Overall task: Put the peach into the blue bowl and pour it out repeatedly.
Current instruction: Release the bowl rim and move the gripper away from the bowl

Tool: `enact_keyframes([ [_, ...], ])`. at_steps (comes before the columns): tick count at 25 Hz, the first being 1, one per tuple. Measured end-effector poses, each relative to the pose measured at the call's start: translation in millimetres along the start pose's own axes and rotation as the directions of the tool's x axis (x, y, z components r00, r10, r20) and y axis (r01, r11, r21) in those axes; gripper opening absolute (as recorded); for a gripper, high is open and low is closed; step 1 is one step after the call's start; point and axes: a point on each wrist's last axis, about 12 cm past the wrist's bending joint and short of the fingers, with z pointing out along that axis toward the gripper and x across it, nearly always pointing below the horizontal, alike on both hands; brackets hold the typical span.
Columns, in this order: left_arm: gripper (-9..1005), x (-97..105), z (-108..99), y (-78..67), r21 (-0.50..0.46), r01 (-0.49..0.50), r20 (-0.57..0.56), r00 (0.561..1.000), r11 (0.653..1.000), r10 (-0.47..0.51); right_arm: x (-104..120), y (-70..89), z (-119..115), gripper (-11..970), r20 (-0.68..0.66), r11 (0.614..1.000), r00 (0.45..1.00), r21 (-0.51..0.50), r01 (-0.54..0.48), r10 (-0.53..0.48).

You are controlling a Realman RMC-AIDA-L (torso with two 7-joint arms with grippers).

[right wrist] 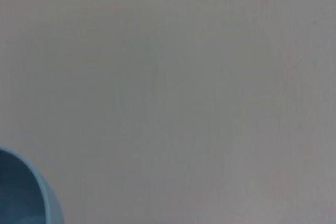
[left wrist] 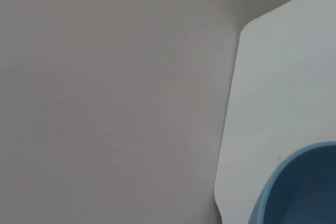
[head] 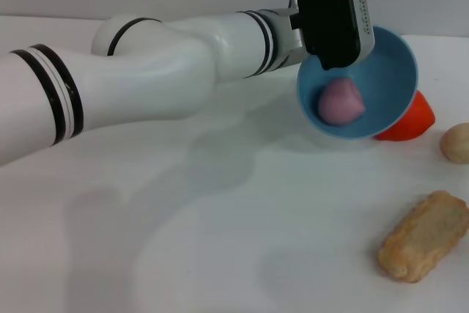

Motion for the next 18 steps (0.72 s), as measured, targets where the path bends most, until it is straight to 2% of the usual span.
enact_keyframes([
  [5, 0, 4, 0, 0.7, 0.012, 0.045, -0.019, 0.999, 0.999, -0.045, 0, 0.3, 1, 412, 0.001, 1.000, 1.000, -0.001, -0.001, 0.001],
  [8, 0, 10, -2, 6.5, 0.049, 0.175, -0.069, 0.983, 0.983, -0.172, -1, 0.7, 2, 412, 0.002, 1.000, 1.000, -0.003, -0.002, 0.002],
  [11, 0, 16, -5, 17.7, 0.070, 0.335, -0.129, 0.937, 0.940, -0.324, -1, 0.8, 2, 412, 0.002, 1.000, 1.000, -0.003, -0.003, 0.003],
  [14, -1, 23, -10, 25.6, 0.104, 0.472, -0.208, 0.871, 0.875, -0.445, -1, 0.8, 2, 412, 0.002, 1.000, 1.000, -0.003, -0.004, 0.004],
  [18, -1, 29, -12, 19.5, 0.159, 0.585, -0.342, 0.788, 0.795, -0.511, -1, 0.9, 2, 413, 0.002, 1.000, 1.000, -0.003, -0.004, 0.004],
])
